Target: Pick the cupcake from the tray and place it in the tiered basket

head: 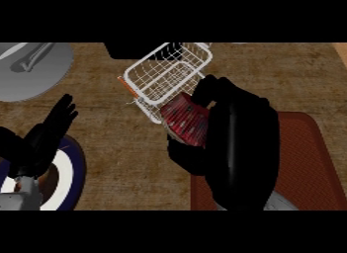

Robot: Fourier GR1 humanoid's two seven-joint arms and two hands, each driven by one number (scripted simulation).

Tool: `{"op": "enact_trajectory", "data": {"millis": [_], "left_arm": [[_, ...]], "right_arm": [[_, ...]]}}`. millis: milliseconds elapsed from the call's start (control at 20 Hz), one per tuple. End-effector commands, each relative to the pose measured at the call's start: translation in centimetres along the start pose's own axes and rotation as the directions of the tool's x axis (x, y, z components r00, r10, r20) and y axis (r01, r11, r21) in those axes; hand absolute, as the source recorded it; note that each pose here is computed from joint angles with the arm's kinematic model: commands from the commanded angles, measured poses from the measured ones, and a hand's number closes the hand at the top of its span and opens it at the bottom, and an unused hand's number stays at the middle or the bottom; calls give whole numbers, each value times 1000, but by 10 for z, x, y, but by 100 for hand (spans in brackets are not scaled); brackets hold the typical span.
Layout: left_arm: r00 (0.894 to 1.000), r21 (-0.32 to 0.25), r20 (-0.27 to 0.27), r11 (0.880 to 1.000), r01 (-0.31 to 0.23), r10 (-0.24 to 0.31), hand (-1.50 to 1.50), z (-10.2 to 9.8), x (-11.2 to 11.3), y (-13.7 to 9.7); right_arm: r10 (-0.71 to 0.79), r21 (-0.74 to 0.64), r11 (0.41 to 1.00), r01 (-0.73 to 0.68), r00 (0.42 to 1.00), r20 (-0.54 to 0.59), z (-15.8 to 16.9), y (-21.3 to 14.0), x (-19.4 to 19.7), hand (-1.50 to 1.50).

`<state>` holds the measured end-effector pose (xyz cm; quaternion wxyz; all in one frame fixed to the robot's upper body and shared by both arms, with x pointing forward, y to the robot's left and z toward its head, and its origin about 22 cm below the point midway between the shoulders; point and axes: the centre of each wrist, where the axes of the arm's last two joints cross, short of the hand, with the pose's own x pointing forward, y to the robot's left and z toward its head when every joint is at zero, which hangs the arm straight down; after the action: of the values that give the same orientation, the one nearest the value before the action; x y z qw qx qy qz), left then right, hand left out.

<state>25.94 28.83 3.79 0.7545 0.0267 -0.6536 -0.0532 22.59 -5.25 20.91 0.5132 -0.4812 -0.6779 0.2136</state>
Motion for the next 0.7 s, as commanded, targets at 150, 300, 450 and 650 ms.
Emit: {"op": "enact_trajectory", "data": {"millis": [150,300,450,650], "left_arm": [[1000,-28,5,1000,-7,7,0,-12,1,-25],[1000,-23,-3,1000,-7,7,0,-11,11,-15],[1000,-5,-8,1000,-7,7,0,-16,-6,-3],[1000,-9,8,1000,7,-7,0,-3,-4,-15]], "right_arm": [[-21,23,999,25,988,-155,-56,26,38,150],[-15,51,998,24,985,-174,-77,24,54,150],[-13,82,996,30,981,-194,-83,35,53,150],[12,93,996,12,969,-246,-90,61,51,150]]}}
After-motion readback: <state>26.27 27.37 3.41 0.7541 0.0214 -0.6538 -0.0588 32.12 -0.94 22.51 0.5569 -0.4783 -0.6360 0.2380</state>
